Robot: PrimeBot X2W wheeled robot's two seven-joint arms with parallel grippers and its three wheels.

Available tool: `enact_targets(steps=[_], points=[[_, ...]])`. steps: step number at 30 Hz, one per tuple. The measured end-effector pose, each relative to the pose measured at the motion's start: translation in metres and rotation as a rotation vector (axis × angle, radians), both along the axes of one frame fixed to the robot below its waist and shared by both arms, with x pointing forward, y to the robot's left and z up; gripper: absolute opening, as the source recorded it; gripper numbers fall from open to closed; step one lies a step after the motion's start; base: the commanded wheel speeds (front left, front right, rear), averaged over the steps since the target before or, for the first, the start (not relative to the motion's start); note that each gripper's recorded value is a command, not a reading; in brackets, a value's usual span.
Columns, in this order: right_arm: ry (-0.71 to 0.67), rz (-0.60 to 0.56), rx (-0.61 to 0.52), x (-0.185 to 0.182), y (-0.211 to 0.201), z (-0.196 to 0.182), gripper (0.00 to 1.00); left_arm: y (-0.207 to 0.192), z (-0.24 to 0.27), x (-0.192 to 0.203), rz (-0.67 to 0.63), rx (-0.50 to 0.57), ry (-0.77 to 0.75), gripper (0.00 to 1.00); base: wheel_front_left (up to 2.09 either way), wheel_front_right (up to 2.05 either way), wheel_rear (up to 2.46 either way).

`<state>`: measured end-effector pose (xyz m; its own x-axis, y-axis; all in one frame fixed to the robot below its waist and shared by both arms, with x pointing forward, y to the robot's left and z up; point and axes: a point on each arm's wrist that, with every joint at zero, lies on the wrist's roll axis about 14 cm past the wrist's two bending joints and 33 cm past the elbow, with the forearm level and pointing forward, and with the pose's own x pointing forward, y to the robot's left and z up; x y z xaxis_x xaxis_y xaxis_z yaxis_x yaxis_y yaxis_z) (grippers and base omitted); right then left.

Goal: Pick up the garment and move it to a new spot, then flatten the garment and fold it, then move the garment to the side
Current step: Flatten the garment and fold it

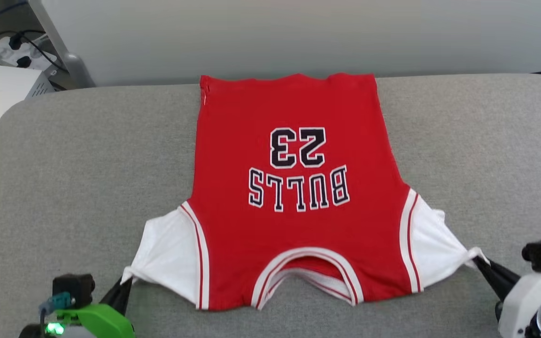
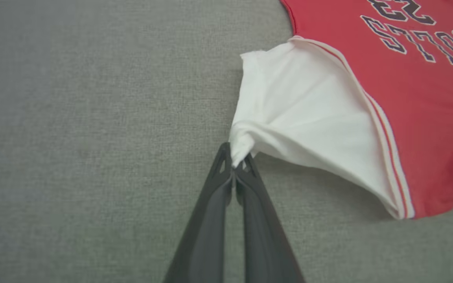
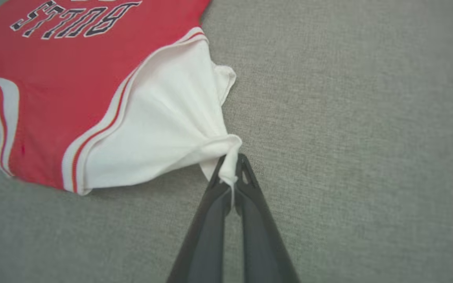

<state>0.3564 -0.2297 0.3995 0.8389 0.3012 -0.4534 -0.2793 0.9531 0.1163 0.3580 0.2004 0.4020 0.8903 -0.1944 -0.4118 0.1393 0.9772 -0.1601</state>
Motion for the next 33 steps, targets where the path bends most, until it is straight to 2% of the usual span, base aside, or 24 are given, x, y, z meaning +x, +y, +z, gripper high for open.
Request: enact_targets(steps=[6,11,12,13,14,15,21,25,30,33], points=[[0.086,-0.037,0.019,-0.045,-0.009,-0.023,0.0,0.006,-0.022,-0.042,0.038,-0.002,0.083,0.0,0.0,0.0,0.0],[0.174,-0.056,0.029,-0.069,-0.013,-0.038,0.0,0.006,-0.025,-0.053,0.053,-0.01,0.095,0.0,0.0,0.0,0.0],[0.178,-0.064,0.035,-0.069,-0.014,-0.038,0.1,0.005,-0.024,-0.052,0.052,-0.009,0.089,0.0,0.0,0.0,0.0],[0.184,-0.068,0.038,-0.069,-0.014,-0.038,0.29,0.005,-0.022,-0.051,0.053,-0.009,0.081,0.0,0.0,0.0,0.0],[0.193,-0.073,0.043,-0.068,-0.014,-0.038,0.6,0.004,-0.02,-0.049,0.055,-0.011,0.073,0.0,0.0,0.0,0.0],[0.192,-0.078,0.05,-0.065,-0.013,-0.036,1.0,0.003,-0.017,-0.047,0.054,-0.012,0.064,0.0,0.0,0.0,0.0],[0.098,-0.094,0.067,-0.031,-0.021,-0.005,1.0,-0.006,-0.006,-0.037,0.036,-0.017,0.014,0.0,0.0,0.0,0.0],[-0.07,-0.091,0.058,0.02,-0.034,0.051,1.0,-0.014,0.01,-0.022,0.044,-0.039,-0.046,0.0,0.0,0.0,0.0],[-0.332,-0.098,0.01,0.095,-0.052,0.148,1.0,-0.027,0.035,0.003,0.044,-0.059,-0.151,0.0,0.0,0.0,0.0],[-0.383,-0.08,-0.02,0.133,-0.047,0.183,1.0,-0.035,0.047,0.016,0.037,-0.07,-0.201,0.0,0.0,0.0,0.0]])
